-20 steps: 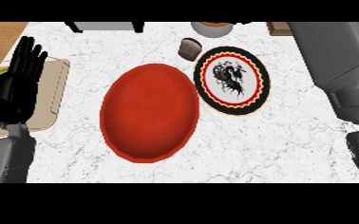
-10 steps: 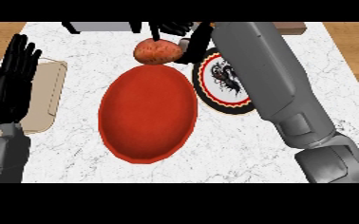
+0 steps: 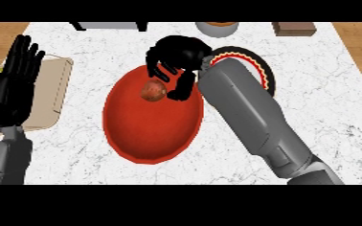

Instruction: Pick the sweet potato from the plate and place it in the bowl

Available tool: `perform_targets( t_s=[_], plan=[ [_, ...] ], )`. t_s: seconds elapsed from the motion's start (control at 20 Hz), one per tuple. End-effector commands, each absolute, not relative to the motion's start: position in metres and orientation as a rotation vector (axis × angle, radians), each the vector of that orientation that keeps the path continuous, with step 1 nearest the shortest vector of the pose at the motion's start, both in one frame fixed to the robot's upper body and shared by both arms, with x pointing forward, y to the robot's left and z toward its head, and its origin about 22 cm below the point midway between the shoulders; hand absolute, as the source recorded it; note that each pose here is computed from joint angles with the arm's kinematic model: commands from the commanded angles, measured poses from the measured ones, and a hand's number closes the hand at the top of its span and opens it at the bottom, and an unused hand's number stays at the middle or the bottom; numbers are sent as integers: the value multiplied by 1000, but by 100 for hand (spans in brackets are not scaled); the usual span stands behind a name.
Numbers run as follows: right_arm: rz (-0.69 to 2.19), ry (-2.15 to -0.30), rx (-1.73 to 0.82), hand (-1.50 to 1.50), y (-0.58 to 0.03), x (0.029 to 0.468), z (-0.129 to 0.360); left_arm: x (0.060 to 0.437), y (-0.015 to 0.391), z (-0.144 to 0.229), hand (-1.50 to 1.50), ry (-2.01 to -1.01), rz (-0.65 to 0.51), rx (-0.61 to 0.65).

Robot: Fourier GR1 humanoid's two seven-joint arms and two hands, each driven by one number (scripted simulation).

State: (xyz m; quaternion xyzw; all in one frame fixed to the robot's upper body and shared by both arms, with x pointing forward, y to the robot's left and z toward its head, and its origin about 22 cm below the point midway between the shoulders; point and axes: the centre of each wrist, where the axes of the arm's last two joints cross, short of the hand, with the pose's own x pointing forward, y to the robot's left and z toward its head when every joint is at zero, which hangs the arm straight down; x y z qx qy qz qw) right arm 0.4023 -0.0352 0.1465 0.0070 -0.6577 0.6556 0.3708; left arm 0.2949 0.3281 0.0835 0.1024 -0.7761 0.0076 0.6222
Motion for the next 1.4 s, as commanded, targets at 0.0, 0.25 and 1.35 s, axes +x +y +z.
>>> perform_targets(
  t_s=[0.0, 0.25, 1.35],
  plan=[
    [1611, -1585, 8, -150, -35, 396, 105, 306, 332, 82, 0, -1794, 5, 198],
    [1409, -1585, 225, -150, -42, 394, 85, 305, 319, 70, 0, -1791, 7, 209],
    [626, -1782, 251, -150, -200, 466, 118, 307, 311, 91, 0, -1818, -10, 186]
  ],
)
